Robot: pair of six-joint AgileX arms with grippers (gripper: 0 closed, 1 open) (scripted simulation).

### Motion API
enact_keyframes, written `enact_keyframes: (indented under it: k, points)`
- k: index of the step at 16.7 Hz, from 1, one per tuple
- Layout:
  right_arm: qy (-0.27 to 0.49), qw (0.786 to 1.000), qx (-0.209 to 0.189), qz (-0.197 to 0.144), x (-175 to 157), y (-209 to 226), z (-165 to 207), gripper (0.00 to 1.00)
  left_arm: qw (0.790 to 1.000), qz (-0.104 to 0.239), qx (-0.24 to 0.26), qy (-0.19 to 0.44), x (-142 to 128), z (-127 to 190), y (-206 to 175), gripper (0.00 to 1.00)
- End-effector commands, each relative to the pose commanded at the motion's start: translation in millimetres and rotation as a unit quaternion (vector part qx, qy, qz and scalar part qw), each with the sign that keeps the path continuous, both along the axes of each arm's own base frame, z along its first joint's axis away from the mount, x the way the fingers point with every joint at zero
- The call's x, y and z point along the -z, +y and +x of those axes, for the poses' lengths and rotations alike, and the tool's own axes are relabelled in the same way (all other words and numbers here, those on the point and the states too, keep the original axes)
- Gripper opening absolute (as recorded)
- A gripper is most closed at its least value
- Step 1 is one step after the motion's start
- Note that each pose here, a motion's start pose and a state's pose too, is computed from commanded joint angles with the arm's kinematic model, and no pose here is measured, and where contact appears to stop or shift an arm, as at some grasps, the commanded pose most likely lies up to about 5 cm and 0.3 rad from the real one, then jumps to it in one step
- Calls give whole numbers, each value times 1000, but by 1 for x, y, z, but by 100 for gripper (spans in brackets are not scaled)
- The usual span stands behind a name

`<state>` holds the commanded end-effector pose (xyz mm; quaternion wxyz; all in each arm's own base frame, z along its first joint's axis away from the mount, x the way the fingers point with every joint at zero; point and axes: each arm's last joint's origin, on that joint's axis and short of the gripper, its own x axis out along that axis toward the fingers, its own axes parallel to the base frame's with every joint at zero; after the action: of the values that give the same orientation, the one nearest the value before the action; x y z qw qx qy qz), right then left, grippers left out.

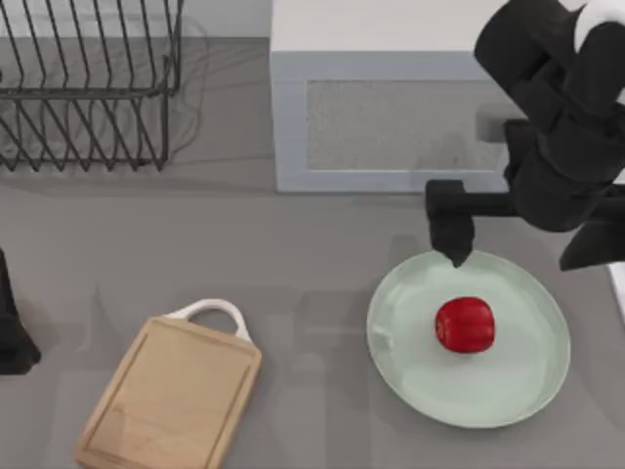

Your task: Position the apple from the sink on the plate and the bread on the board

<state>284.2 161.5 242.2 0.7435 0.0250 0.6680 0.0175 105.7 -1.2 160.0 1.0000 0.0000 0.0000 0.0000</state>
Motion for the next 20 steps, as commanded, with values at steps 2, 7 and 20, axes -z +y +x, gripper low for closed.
enact_keyframes:
  k: [2, 7, 20]
  points:
    - [-48, 999, 0, 22, -9, -22, -14, 100, 1000, 0, 0, 0, 0, 0, 0, 100]
    - [-244, 967, 2, 75, -28, -88, -80, 100, 1000, 0, 0, 0, 0, 0, 0, 100]
    - [-659, 752, 17, -18, 79, -162, -178, 100, 1000, 0, 0, 0, 0, 0, 0, 100]
